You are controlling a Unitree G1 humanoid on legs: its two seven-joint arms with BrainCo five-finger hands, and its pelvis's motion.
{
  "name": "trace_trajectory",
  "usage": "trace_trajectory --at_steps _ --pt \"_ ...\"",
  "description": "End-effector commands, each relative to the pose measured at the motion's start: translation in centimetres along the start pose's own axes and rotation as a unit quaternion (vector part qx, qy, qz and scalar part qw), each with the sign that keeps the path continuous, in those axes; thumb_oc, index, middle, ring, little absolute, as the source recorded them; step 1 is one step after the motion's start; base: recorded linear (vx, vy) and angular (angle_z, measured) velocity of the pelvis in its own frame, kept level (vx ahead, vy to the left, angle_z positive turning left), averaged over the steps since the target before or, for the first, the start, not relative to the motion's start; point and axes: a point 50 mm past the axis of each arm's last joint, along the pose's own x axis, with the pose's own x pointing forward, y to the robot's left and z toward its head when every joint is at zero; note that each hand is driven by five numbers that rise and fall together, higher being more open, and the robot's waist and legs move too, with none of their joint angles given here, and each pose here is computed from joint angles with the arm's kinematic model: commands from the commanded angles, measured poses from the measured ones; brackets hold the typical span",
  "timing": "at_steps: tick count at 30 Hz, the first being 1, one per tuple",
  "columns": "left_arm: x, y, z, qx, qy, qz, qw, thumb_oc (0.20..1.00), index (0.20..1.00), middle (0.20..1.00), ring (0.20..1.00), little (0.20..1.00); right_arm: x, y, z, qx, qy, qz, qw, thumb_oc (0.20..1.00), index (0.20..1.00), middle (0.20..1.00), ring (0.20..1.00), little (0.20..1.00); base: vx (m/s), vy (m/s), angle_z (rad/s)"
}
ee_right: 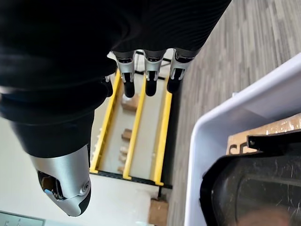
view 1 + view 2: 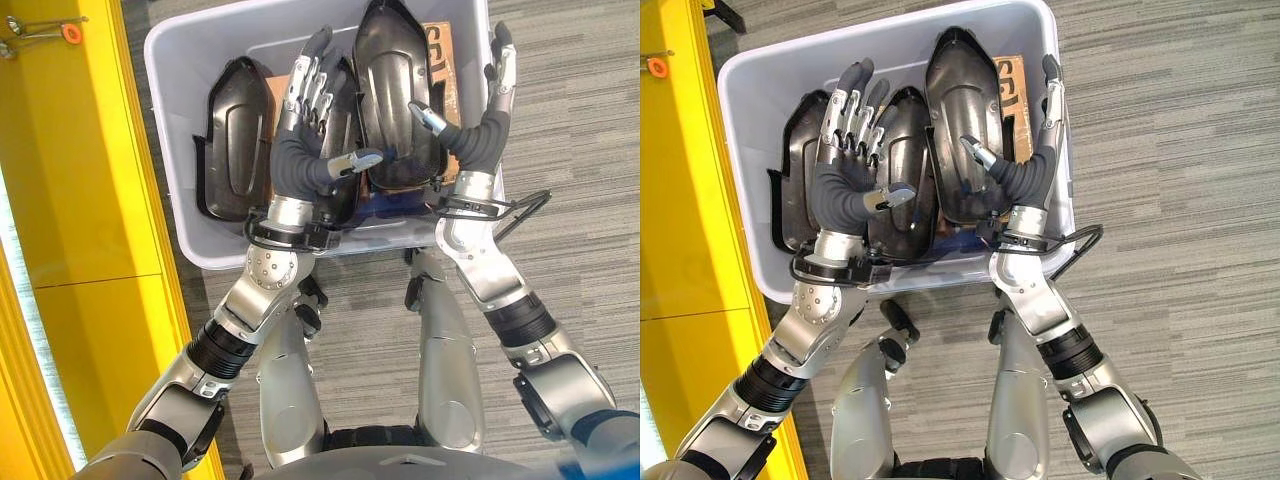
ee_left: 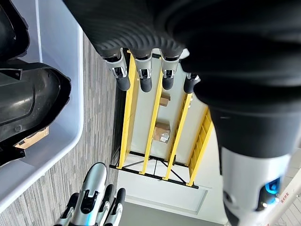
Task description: Move parts from the plastic box to the shelf.
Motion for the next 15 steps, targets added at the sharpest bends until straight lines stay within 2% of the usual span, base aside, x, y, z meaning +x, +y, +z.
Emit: trace_trajectory --at_steps 1,10,12,15 --pt "-0.2 -0.3 2.0 0.009 -0.048 -0.026 0.998 1.000 1.000 1.000 1.000 1.000 0.8 -0.1 3.8 0.068 -0.080 -0.025 0.994 1.000 1.000 1.000 1.000 1.000 0.00 0.000 0.00" --pt "-0.2 -0.3 2.0 0.009 -0.048 -0.026 0.998 1.000 1.000 1.000 1.000 1.000 0.8 -0.1 3.8 0.068 -0.080 -0.025 0.994 1.000 1.000 1.000 1.000 1.000 0.00 -0.008 0.00" --pt "-0.1 -0.7 0.1 0.013 -0.004 -0.024 1.000 1.000 1.000 1.000 1.000 1.000 0.2 -0.1 -1.1 0.025 0.044 -0.023 0.998 1.000 1.000 1.000 1.000 1.000 0.05 -0.198 -0.01" --pt "0.5 -0.6 0.1 0.012 -0.005 -0.016 1.000 1.000 1.000 1.000 1.000 1.000 0.8 0.1 -1.5 0.020 0.050 -0.029 0.998 1.000 1.000 1.000 1.000 1.000 0.03 -0.082 0.10"
